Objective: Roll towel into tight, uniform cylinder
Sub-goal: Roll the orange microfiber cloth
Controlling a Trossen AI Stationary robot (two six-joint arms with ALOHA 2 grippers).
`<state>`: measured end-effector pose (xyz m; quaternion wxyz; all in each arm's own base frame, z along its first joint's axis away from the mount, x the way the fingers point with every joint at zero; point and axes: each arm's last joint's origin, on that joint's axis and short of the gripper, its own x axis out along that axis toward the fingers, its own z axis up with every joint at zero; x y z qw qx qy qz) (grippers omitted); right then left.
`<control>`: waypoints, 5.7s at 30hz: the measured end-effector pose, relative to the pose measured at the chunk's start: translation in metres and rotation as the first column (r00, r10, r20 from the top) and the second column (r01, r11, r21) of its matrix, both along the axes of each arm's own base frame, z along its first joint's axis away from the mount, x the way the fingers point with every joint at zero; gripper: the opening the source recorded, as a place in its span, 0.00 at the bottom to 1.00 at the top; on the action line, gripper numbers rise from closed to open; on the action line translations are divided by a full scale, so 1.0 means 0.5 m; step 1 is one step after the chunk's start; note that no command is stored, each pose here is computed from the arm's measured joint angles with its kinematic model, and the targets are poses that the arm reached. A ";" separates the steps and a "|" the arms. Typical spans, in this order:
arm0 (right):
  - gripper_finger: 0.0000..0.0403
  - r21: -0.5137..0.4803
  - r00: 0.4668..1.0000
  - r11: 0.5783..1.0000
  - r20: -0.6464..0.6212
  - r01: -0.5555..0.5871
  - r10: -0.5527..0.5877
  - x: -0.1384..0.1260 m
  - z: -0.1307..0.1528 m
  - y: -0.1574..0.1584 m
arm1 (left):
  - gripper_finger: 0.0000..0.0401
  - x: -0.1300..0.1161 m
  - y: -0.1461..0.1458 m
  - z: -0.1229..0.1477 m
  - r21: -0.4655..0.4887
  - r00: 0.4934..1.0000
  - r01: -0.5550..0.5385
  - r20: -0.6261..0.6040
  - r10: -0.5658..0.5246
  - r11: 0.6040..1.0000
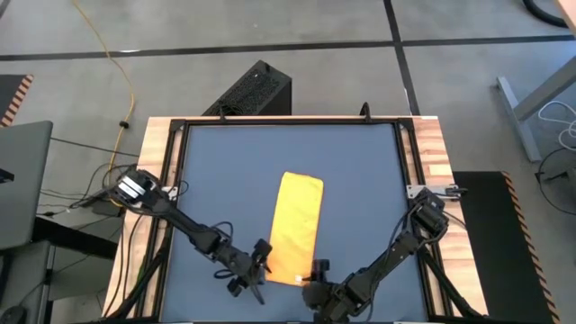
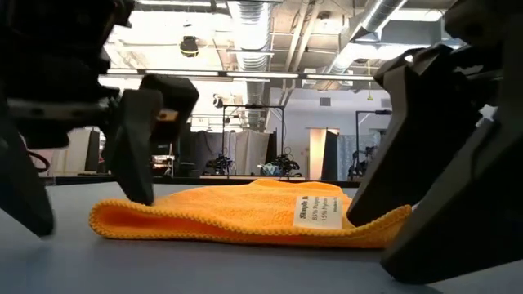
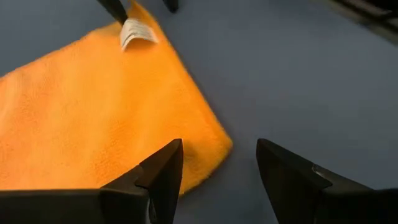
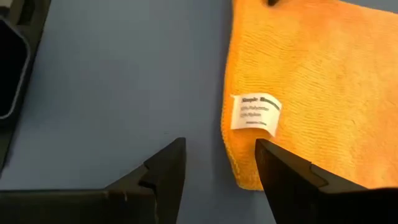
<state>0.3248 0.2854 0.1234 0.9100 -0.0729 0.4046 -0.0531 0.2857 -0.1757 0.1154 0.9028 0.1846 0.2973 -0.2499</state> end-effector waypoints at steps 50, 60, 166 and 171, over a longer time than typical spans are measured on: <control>0.04 0.510 0.857 0.693 -0.229 0.509 -0.461 0.056 0.054 -0.098 | 0.00 -0.027 0.063 -0.064 -0.617 0.842 -0.480 -0.524 0.130 0.623; 0.04 0.498 0.825 0.660 -0.291 0.563 -0.484 0.063 0.028 -0.106 | 0.08 -0.032 0.069 -0.055 -0.592 0.826 -0.484 -0.552 0.113 0.645; 0.31 0.554 0.739 0.529 -0.266 0.643 -0.619 0.061 0.066 -0.130 | 0.00 -0.071 0.121 -0.058 -0.524 0.714 -0.695 -0.581 0.391 0.492; 0.35 0.531 0.748 0.560 -0.246 0.636 -0.617 0.042 0.080 -0.117 | 0.00 -0.072 0.121 -0.054 -0.526 0.716 -0.693 -0.582 0.387 0.492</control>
